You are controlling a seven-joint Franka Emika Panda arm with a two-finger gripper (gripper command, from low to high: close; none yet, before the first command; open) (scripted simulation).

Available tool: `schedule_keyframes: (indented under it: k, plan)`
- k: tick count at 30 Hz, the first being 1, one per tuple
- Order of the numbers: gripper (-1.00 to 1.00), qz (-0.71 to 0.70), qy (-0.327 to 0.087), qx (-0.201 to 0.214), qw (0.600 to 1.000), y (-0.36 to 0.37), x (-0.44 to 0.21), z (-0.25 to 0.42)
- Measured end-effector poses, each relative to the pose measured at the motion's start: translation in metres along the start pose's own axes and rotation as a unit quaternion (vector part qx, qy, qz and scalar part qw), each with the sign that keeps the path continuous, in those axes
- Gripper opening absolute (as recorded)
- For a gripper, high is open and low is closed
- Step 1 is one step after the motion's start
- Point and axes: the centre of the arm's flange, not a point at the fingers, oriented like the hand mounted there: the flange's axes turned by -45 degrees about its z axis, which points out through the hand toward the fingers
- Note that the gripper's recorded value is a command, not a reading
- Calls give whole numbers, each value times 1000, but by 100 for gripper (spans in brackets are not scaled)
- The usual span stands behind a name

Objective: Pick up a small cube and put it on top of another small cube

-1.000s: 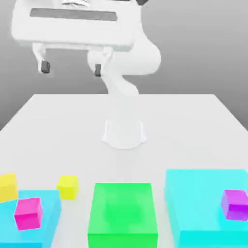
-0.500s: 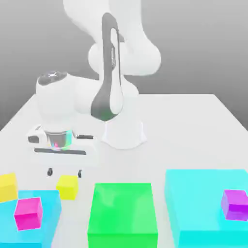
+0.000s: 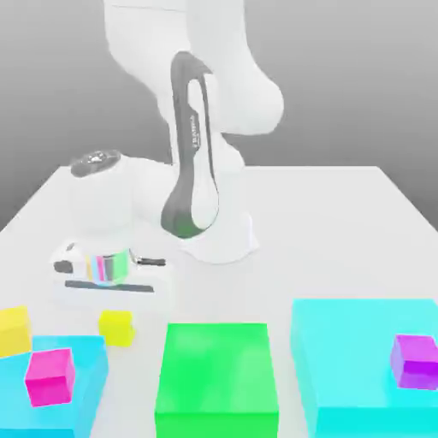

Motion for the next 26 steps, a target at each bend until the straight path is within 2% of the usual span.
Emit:
schedule_keyframes:
  k: [4, 18, 22, 23, 26]
  plan:
    - [-100, 8, 0, 1, 1000, 5, 12, -30]
    - [-100, 45, 0, 2, 999, 27, 159, -138]
    - [-100, 49, 1, 2, 999, 28, 169, -100]
    - [100, 49, 0, 2, 999, 28, 169, -89]
    - [100, 49, 0, 2, 999, 28, 169, -89]
